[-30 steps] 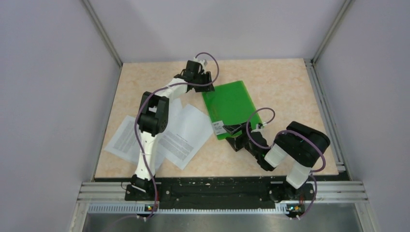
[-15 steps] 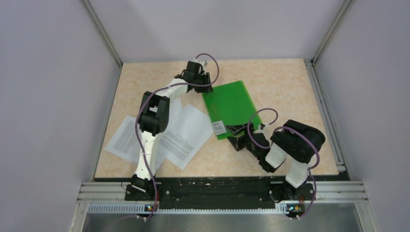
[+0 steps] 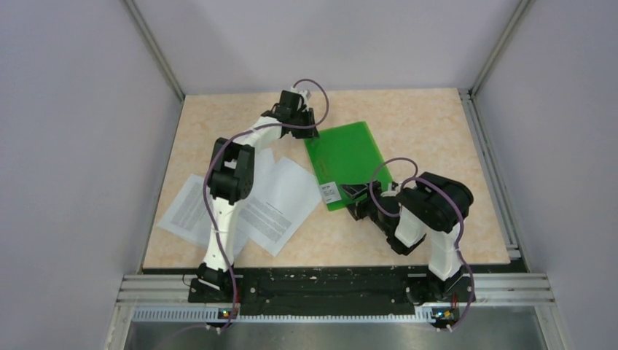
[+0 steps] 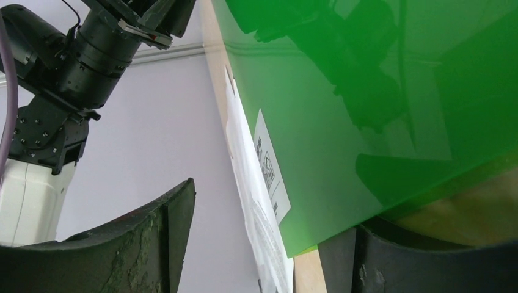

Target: Put the files into the folder

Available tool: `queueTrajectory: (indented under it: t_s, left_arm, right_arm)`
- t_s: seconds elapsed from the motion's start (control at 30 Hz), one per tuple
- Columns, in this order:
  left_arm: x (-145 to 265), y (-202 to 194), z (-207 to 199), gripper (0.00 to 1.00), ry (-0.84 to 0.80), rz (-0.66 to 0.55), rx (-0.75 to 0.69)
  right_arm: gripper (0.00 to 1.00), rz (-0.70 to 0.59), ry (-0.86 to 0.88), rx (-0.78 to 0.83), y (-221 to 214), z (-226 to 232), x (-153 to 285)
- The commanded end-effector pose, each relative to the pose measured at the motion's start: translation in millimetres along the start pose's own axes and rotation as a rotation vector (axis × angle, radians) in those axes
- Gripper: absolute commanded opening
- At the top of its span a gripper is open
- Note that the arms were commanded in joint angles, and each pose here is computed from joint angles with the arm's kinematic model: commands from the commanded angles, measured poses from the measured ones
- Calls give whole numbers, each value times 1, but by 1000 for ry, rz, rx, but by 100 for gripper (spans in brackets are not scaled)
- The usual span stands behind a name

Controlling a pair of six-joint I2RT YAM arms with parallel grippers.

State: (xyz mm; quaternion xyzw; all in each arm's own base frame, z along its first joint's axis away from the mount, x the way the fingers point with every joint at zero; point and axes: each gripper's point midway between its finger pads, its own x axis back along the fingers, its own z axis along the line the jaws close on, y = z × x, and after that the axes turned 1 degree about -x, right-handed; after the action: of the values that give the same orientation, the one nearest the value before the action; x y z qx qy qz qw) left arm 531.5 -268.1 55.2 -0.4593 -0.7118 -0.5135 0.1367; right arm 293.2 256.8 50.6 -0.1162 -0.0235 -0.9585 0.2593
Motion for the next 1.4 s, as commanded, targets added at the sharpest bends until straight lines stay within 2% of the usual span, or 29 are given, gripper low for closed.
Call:
queueTrajectory:
  t_s: [0.0, 0.1, 0.27, 0.4, 0.5, 0.57, 0.8, 1.0, 1.13, 1.27, 1.37]
  left_arm:
    - [-2, 10, 4, 32, -10, -9, -6]
    - [3, 17, 3, 31, -17, -12, 2]
    - [31, 47, -7, 31, -30, -59, 34]
    - [65, 76, -21, 38, -37, -117, 63]
    - [94, 94, -33, 44, -26, -159, 77]
    - [116, 104, -38, 54, -1, -193, 111]
    - [187, 109, -57, 76, 62, -234, 301]
    - [237, 93, -76, 81, 59, -282, 324]
    - [262, 77, -75, 83, 75, -298, 311]
    - [276, 58, -75, 85, 72, -286, 316]
    - [274, 37, -69, 86, 85, -256, 348]
  right_arm:
    - [66, -6, 72, 62, 2, 13, -6]
    - [57, -8, 79, 102, 2, 15, -6]
    - [20, -2, 80, 195, 1, 20, -6]
    - [1, -7, 68, 318, 2, 29, -6]
    - [0, -17, 36, 448, 1, 36, -5]
    - [0, -41, 2, 563, 2, 45, -2]
    - [0, -141, -105, 1101, -9, 89, 18]
    - [0, -153, -171, 1474, -25, 102, 23]
    - [0, -143, -206, 1686, -46, 105, 26]
    - [0, -149, -247, 1868, -65, 105, 29]
    - [0, -142, -262, 1944, -77, 102, 28]
